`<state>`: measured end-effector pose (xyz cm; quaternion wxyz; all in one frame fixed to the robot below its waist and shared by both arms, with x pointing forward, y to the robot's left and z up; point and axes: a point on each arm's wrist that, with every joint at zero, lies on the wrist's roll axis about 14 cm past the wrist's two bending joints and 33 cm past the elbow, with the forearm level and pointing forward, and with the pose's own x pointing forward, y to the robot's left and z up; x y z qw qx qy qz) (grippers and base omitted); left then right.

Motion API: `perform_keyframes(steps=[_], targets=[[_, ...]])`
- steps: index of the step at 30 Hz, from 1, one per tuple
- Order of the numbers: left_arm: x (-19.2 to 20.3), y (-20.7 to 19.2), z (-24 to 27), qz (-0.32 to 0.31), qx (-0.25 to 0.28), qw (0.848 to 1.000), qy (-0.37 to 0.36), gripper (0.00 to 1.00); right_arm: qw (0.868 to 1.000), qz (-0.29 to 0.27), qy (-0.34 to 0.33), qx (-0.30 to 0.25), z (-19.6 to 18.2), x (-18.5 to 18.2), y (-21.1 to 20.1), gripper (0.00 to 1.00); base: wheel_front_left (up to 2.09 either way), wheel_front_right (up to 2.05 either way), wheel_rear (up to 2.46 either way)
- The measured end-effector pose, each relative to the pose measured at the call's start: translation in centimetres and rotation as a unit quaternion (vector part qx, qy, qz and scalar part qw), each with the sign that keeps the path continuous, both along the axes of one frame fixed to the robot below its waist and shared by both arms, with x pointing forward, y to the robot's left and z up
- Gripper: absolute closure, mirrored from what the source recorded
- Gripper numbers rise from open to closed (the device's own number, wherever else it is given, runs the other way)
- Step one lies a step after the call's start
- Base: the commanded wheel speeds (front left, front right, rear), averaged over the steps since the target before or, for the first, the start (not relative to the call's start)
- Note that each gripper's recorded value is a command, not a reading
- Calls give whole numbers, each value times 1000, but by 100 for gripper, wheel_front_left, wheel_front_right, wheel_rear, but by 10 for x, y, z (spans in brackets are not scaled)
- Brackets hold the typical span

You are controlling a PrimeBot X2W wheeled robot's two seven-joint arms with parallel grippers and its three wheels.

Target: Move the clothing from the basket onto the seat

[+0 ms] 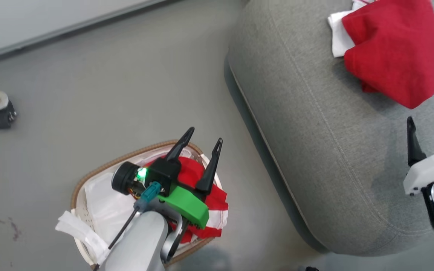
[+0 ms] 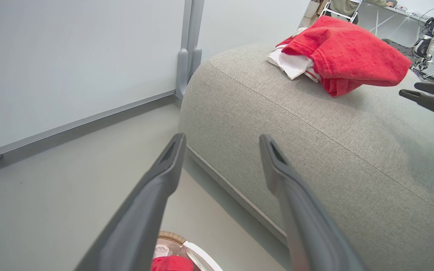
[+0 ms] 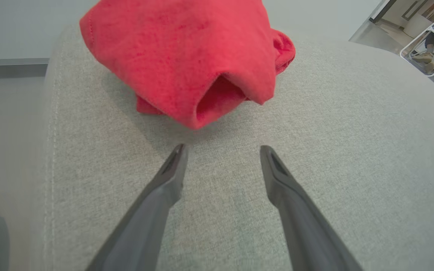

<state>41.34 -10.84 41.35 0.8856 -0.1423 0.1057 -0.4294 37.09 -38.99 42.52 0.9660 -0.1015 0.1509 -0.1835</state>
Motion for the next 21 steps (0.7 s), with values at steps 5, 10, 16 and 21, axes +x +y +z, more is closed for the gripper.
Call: perform_keyframes(steps=[5,10,16,21], targets=[[-11,3,15,3,1,1000,-11,0,999,6,-45,10,20,-7,15,0,0,0,0],[-17,16,29,23,-2,1000,-20,0,994,36,-101,16,49,1,41,0,0,0,0],[-16,49,32,78,6,997,-16,0,984,86,-151,47,68,21,88,0,0,0,0],[-10,91,32,151,19,988,-13,0,972,131,-178,81,78,37,131,0,0,0,0]])
